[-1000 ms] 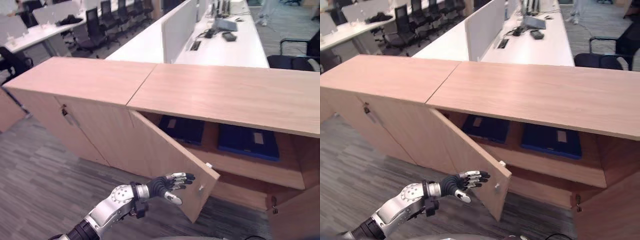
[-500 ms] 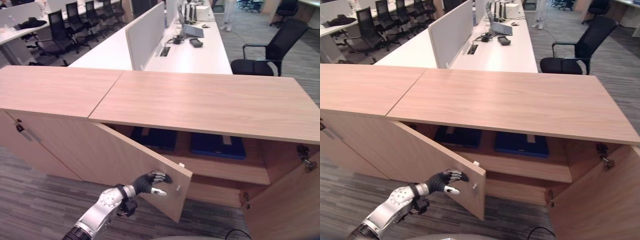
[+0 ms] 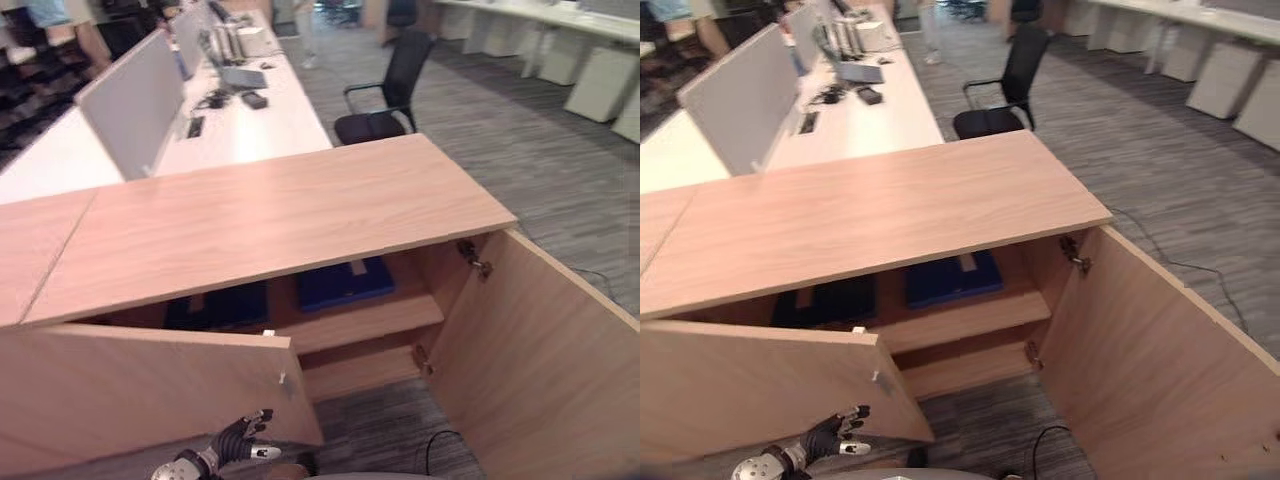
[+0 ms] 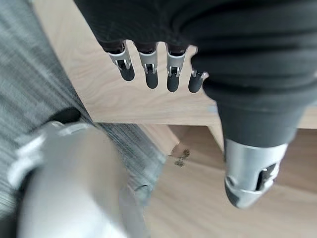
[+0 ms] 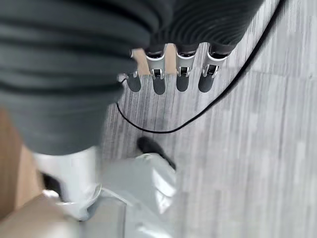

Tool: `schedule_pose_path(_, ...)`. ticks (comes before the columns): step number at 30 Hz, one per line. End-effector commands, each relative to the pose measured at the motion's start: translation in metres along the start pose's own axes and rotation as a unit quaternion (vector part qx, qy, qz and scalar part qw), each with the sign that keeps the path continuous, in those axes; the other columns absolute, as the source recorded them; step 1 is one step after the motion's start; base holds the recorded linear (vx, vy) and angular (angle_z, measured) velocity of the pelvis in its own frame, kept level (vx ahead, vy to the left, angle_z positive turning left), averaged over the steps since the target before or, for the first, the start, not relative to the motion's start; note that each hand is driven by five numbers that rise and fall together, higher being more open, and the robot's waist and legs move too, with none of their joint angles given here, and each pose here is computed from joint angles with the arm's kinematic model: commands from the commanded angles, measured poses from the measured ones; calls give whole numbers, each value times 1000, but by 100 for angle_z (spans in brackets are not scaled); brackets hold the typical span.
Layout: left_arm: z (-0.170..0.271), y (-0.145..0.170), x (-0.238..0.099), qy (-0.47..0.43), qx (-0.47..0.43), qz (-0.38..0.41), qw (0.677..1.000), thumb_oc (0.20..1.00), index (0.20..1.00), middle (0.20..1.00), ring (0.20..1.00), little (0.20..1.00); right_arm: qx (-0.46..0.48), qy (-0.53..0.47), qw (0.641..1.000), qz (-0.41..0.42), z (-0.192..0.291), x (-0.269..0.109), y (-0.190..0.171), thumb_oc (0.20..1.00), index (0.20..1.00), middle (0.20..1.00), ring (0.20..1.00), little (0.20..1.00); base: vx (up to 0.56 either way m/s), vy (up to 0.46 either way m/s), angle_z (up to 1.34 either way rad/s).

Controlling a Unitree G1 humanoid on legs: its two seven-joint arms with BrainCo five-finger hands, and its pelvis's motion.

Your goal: Put the empty folder in the office cabinet

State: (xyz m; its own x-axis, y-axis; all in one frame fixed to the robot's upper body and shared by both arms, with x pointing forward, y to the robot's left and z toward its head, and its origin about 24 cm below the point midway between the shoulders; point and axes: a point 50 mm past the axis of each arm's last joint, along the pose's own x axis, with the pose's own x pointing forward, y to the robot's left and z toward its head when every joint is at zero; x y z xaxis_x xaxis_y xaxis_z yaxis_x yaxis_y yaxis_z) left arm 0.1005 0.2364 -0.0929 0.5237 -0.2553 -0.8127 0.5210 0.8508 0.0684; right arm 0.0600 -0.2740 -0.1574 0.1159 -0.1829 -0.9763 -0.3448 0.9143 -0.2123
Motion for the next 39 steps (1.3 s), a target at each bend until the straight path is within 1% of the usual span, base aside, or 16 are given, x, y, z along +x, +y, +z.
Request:
schedule_pose_path(1, 5, 3, -3, -11, 28, 1, 1000, 1000, 1000, 1000, 1000, 1000, -20, 21, 1000, 6, -12, 0, 2, 1000, 1000, 1000, 1000, 1000, 9, 87, -76)
schedule_pose_path(3, -3, 1, -1, 8, 21, -3, 1000, 1000, 1000, 1000, 1000, 1000, -17, 24, 1000, 5, -14, -1, 1, 1000, 1000, 1000, 1000, 1000, 1, 88, -73)
schedule_pose_path(5, -41, -16, 9, 94, -13, -14, 995, 1000, 1000, 1000, 1000, 1000, 9, 24, 1000, 6, -20, -1, 4, 1000, 1000, 1000, 1000, 1000, -33, 192, -32)
schedule_pose_path(6, -66, -30, 14, 161, -25, -20, 986, 1000, 1000, 1000, 1000, 1000, 26, 26, 999, -4, -23, -1, 0, 1000, 1000, 1000, 1000, 1000, -57, 166, -10)
schedule_pose_path(8, -88, -45, 16, 223, -39, -24, 974, 1000, 1000, 1000, 1000, 1000, 36, 29, 999, -4, -27, -2, 1, 1000, 1000, 1000, 1000, 1000, -57, 120, -9)
schedule_pose_path(9, -102, -61, 15, 264, -58, -28, 962, 1000, 1000, 1000, 1000, 1000, 47, 29, 998, 1, -30, -1, 6, 1000, 1000, 1000, 1000, 1000, -48, 94, -9)
schedule_pose_path(16, -124, -84, 4, 330, -105, -14, 938, 1000, 1000, 1000, 1000, 1000, 111, 17, 994, 2, -32, 0, 16, 1000, 1000, 1000, 1000, 1000, -45, 88, -16)
schedule_pose_path(17, -127, -80, 1, 340, -91, -7, 936, 1000, 1000, 1000, 1000, 1000, 163, 25, 986, -20, -35, -3, -3, 1000, 1000, 1000, 1000, 1000, -26, 70, -13)
schedule_pose_path(22, -124, -89, 4, 329, -89, -19, 940, 1000, 1000, 1000, 1000, 1000, 210, 5, 977, -46, -27, -4, -15, 1000, 1000, 1000, 1000, 1000, -36, 65, -49)
schedule_pose_path(23, -127, -84, 1, 333, -96, -11, 938, 1000, 1000, 1000, 1000, 1000, 211, -52, 974, -66, 3, -5, -30, 1000, 1000, 1000, 1000, 1000, -54, 17, -39)
schedule_pose_path(28, -129, -76, -1, 337, -111, 15, 935, 1000, 1000, 1000, 1000, 1000, 225, -87, 967, -80, 23, -7, -40, 1000, 1000, 1000, 1000, 1000, 22, -107, -85)
schedule_pose_path(33, -121, -66, 5, 320, -103, 33, 941, 1000, 1000, 1000, 1000, 1000, 242, -101, 958, -120, 26, -15, -68, 1000, 1000, 1000, 1000, 1000, 23, -116, -40)
schedule_pose_path(35, -121, -67, 5, 320, -103, 33, 941, 1000, 1000, 1000, 1000, 1000, 242, -101, 958, -121, 26, -15, -68, 1000, 1000, 1000, 1000, 1000, 24, -81, -17)
schedule_pose_path(37, -111, -52, 11, 288, -103, 61, 950, 1000, 1000, 1000, 1000, 1000, 279, -125, 931, -200, 22, -36, -122, 1000, 1000, 1000, 1000, 1000, 72, -223, -12)
schedule_pose_path(38, -111, -52, 11, 287, -103, 61, 950, 1000, 1000, 1000, 1000, 1000, 279, -126, 931, -201, 22, -37, -123, 1000, 1000, 1000, 1000, 1000, 52, -177, -21)
schedule_pose_path(39, -112, -52, 10, 287, -100, 60, 951, 1000, 1000, 1000, 1000, 1000, 295, -138, 918, -225, 23, -46, -141, 1000, 1000, 1000, 1000, 1000, 24, -71, -24)
